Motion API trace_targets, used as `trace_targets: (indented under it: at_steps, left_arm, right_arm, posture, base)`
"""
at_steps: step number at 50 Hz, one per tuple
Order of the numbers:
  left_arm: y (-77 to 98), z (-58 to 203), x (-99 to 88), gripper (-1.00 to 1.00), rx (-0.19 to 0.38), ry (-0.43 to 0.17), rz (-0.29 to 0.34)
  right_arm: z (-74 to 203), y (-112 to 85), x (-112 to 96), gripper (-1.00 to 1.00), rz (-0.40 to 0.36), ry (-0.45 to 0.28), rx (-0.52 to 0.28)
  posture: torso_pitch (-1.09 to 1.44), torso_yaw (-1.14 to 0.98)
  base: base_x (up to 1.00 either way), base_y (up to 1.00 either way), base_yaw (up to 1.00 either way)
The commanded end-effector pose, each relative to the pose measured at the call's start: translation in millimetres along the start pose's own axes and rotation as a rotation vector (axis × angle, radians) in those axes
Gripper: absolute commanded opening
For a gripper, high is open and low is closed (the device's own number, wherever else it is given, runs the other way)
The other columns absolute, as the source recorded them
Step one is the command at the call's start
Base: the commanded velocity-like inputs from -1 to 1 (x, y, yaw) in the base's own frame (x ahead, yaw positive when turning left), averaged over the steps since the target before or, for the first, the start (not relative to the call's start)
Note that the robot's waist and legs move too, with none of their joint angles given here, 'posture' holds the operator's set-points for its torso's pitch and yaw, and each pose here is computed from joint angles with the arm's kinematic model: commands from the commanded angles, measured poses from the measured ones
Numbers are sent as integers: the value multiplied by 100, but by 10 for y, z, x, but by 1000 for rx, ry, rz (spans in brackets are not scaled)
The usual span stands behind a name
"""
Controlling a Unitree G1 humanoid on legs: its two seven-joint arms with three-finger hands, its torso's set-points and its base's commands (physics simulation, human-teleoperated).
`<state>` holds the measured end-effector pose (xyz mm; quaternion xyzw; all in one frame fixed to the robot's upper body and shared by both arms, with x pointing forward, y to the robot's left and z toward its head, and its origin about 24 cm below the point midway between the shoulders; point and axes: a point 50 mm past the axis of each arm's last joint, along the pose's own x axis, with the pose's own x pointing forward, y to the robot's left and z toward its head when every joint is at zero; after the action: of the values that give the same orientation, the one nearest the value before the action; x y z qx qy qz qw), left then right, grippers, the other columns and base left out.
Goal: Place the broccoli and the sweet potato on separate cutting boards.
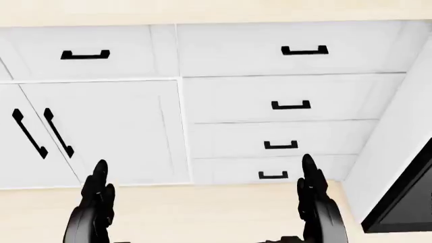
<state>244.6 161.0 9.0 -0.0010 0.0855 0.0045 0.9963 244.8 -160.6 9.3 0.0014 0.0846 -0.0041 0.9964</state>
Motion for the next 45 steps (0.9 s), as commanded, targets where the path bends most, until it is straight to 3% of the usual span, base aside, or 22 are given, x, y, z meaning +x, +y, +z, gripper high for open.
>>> trace_targets:
  at_steps: [1, 5, 9, 10, 11, 20, 25, 32, 34, 45]
  left_arm:
    - [-29, 364, 15, 100, -17, -178, -28]
    - [-30, 474, -27, 100, -30, -216, -34]
    - [-38, 484, -11, 100, -24, -210, -40]
    - [-49, 506, -10, 100, 1, -225, -54]
    - [-63, 541, 8, 100, -31, -211, -78]
    - [35, 1407, -46, 100, 0, -309, -70]
    - [211, 1828, -89, 100, 18, -348, -34]
    - [335, 1936, -108, 100, 2, -372, 13]
    - [361, 1924, -89, 100, -9, -383, 31]
    - [288, 1833, -64, 100, -38, -376, 5]
  right_arm:
    - [350, 62, 6, 100, 22, -167, -21]
    - [385, 65, 6, 100, 25, -175, -25]
    - [410, 57, 14, 100, 23, -180, -34]
    - [424, 55, 19, 100, 24, -182, -47]
    - [429, 45, 64, 100, 23, -187, -72]
    - [1109, 8, 44, 100, 2, -264, -133]
    - [1514, -33, 36, 100, 6, -323, -78]
    - [1606, 65, 9, 100, 39, -330, -137]
    - [1589, 71, 9, 100, 36, -334, -130]
    - [1529, 91, 1, 100, 85, -361, -18]
  posture:
    - [0, 0]
    - [0, 0]
    - [0, 0]
    - [0, 0]
    - [0, 0]
    - [0, 0]
    - [0, 0]
    - [0, 0]
    - [0, 0]
    - [0, 0]
  base:
    - [0, 0, 0]
    - [0, 0, 0]
    - [0, 0, 0]
    - [0, 0, 0]
    - [0, 0, 0]
    - [0, 0, 0]
    - [0, 0, 0]
    - [0, 41, 0]
    - [0, 77, 0]
    - [0, 65, 18]
